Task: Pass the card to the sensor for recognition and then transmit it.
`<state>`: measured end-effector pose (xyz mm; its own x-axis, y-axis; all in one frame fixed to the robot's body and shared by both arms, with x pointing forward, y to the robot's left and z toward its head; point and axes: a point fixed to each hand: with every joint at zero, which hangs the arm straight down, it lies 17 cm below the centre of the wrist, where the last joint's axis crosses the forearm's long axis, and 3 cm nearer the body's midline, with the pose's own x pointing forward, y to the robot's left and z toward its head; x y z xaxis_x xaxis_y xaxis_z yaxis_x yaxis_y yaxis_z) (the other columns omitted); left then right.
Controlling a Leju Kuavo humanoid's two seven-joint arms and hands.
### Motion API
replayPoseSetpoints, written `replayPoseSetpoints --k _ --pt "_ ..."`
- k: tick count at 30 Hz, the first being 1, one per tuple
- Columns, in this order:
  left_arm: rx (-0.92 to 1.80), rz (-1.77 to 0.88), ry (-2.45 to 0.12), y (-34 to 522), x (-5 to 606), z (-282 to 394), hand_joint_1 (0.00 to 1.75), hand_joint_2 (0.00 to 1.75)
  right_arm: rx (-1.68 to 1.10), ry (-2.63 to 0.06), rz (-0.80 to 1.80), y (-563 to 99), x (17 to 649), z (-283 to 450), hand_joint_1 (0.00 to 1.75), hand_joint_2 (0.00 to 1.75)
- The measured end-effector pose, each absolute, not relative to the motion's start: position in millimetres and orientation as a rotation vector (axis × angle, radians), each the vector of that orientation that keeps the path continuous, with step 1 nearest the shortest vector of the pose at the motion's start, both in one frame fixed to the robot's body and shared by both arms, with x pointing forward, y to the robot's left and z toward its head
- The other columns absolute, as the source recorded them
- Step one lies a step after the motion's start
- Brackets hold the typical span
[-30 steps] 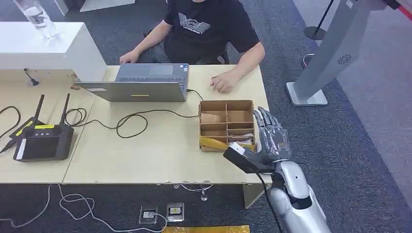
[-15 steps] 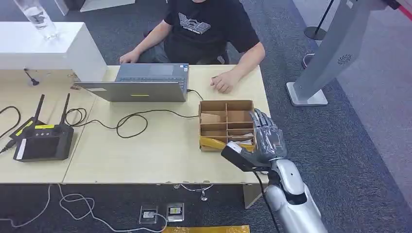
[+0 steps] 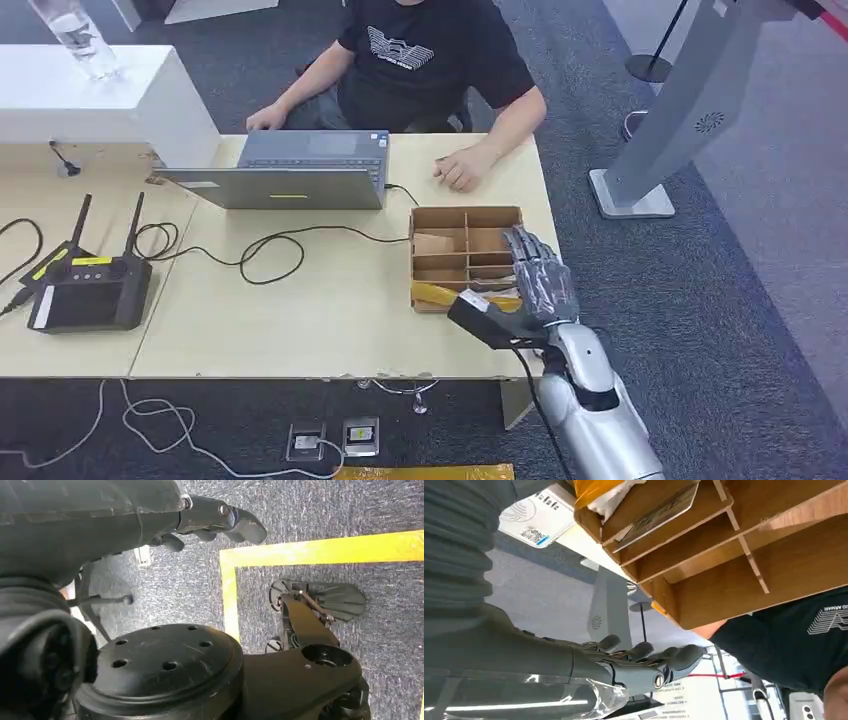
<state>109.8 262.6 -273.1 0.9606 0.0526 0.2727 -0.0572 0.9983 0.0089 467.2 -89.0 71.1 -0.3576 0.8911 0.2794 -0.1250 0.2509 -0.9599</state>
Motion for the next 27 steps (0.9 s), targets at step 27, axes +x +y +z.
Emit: replayPoseSetpoints --k 27 --pt "0.017 0.056 -0.266 262.6 108.1 -273.6 0.00 0.00 -0.736 -1.483 1.348 -81.3 477.9 55.7 0.00 1.75"
